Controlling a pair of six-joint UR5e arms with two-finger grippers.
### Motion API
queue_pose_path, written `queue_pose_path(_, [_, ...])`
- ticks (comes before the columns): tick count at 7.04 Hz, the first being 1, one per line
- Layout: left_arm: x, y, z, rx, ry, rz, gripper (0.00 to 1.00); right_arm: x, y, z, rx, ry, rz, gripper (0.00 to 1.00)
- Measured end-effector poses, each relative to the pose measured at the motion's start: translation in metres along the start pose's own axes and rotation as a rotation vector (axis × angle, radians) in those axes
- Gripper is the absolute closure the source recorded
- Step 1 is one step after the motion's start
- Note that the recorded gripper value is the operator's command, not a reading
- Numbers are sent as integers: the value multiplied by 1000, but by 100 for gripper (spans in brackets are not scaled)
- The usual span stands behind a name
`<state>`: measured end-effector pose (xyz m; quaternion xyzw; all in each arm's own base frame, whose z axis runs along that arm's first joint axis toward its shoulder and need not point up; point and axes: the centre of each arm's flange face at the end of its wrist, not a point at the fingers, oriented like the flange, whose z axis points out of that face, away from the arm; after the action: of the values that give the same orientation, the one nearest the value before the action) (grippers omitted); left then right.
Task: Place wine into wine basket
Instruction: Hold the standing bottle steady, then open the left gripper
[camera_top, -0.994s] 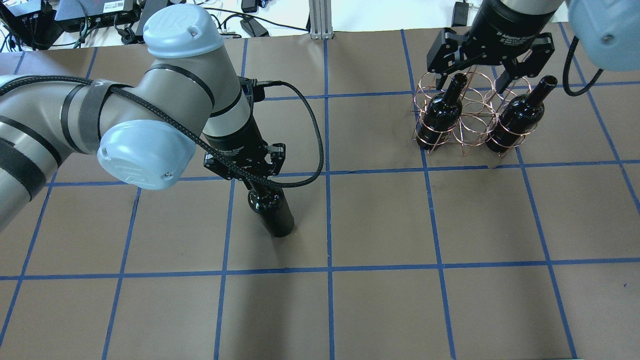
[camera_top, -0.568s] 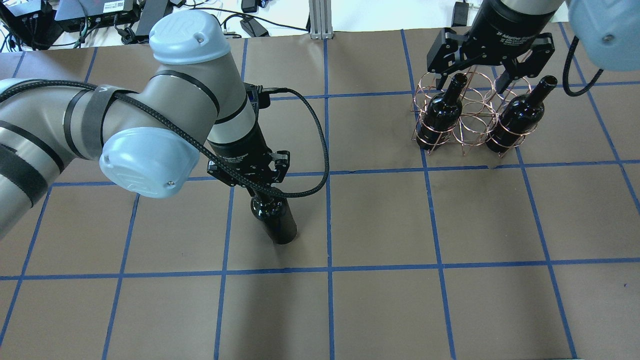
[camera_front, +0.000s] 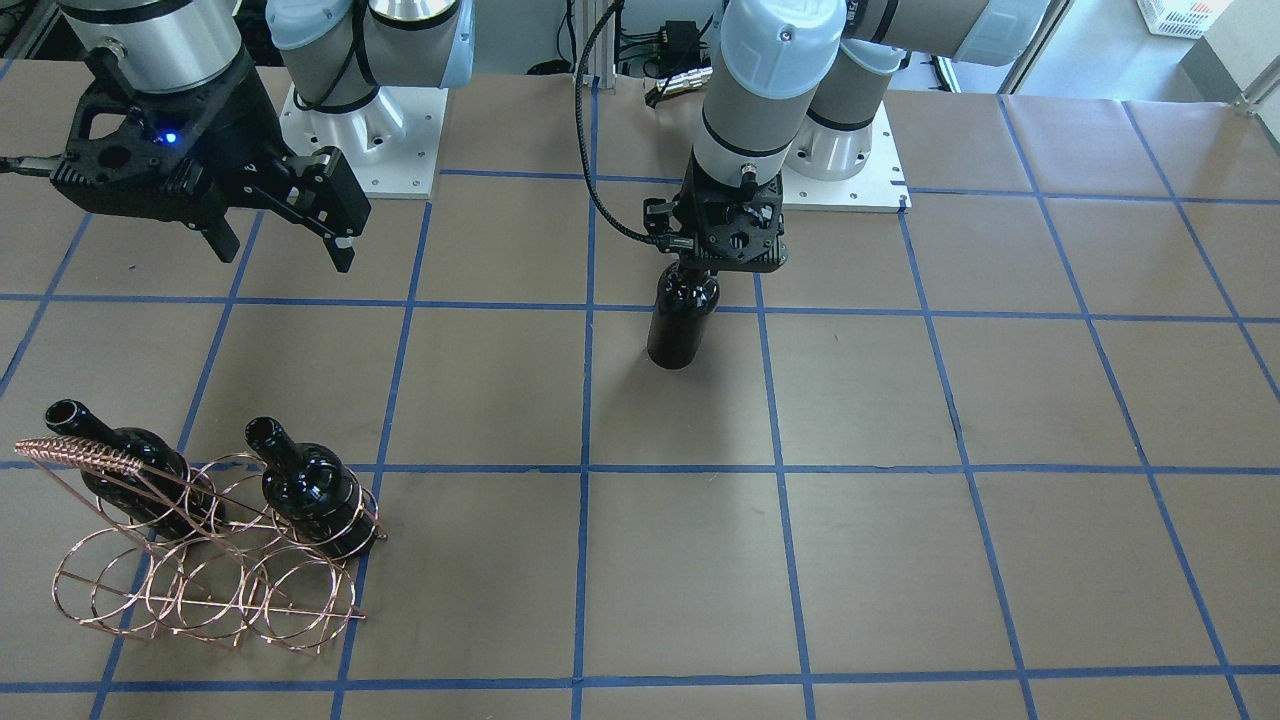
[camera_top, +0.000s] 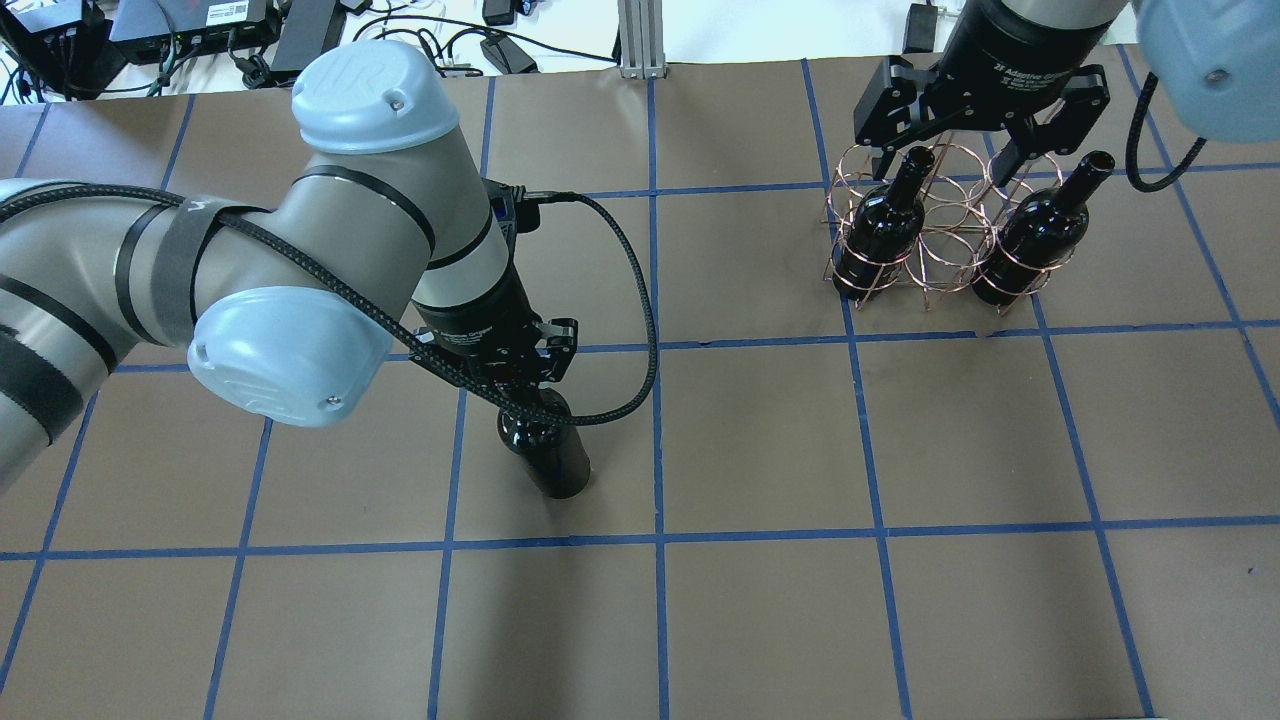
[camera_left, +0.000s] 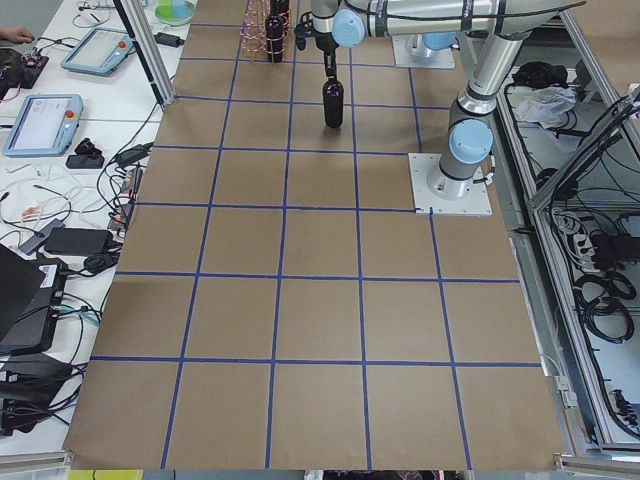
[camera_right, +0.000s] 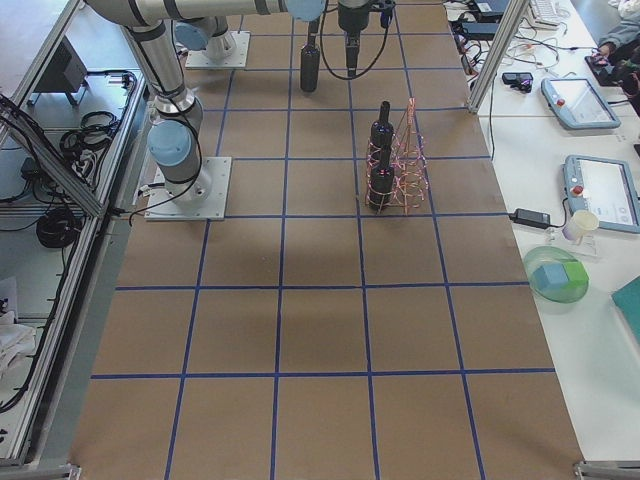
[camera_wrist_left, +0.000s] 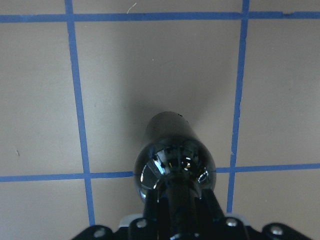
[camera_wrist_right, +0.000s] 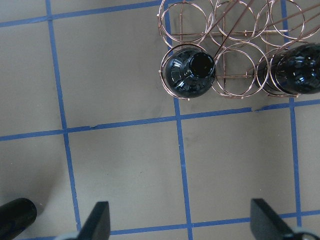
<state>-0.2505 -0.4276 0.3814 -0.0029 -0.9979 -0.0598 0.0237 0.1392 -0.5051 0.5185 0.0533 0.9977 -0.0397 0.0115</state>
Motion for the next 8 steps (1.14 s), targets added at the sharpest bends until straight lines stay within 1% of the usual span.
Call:
queue_pose_path(5, [0,-1,6,9,1,5,100,0,0,0,-1,2,1,0])
queue_pose_path(6, [2,-1,7,7,-1,8,99,0,0,0,-2,2,1,0])
queue_pose_path(7, [3,0,9,2,-4,12,59,0,0,0,-1,2,0,0])
queue_pose_path(8, [4,-1,11,-5,-6,14,37,0,0,0,-1,1,0,0])
